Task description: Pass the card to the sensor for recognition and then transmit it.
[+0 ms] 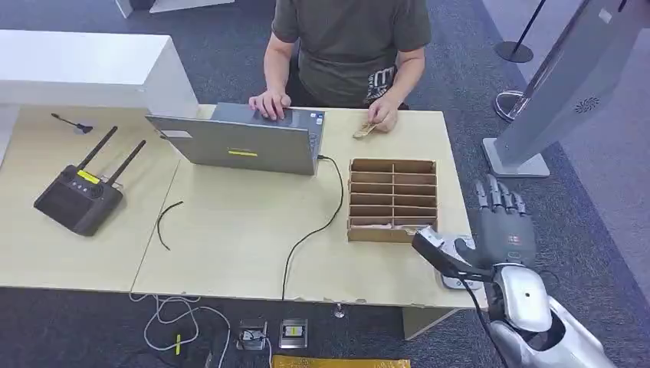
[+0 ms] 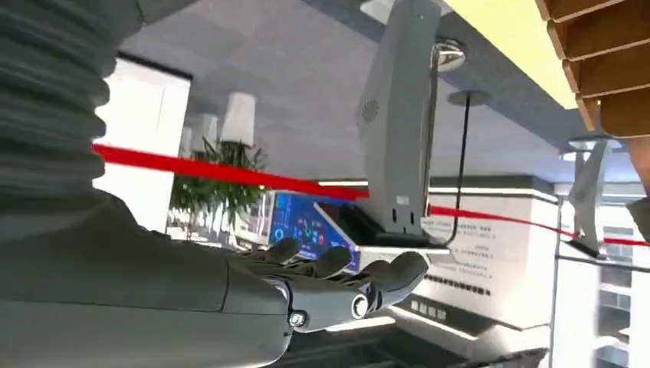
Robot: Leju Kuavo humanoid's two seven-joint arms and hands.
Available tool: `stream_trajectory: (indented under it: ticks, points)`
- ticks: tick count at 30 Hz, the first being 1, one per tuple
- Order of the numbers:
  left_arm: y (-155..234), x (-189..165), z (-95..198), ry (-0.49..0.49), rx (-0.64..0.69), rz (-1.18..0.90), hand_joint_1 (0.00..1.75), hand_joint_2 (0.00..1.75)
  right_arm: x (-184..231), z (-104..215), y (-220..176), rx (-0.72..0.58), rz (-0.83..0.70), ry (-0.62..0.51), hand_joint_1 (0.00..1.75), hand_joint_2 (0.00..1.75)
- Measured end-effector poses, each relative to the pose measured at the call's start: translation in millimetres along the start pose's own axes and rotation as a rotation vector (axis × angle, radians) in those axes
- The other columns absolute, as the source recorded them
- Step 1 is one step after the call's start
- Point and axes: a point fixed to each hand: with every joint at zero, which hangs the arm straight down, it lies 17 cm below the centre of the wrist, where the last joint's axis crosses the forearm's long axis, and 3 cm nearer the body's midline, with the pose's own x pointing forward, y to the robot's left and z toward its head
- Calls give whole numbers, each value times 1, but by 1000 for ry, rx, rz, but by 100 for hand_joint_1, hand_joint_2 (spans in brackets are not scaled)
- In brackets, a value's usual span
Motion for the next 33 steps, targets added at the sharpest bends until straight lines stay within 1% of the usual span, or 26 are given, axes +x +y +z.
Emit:
stream_trajectory:
  ticks: [11,12,14,21,33]
  points:
    - [-2,-5,1,11,-2,14,0,0,2,3,6,12,13,-9,0,175]
    - [-4,-6,2,15,-4,30,0,0,2,4,10,23,3,-7,0,175]
    - [-5,-6,3,19,-3,49,0,0,7,9,18,26,-69,-12,0,175]
    - [-6,-7,3,32,-4,74,0,0,13,14,24,26,-142,-16,0,175]
    - [-10,-8,5,40,-13,98,0,0,27,19,37,41,-170,-44,0,175]
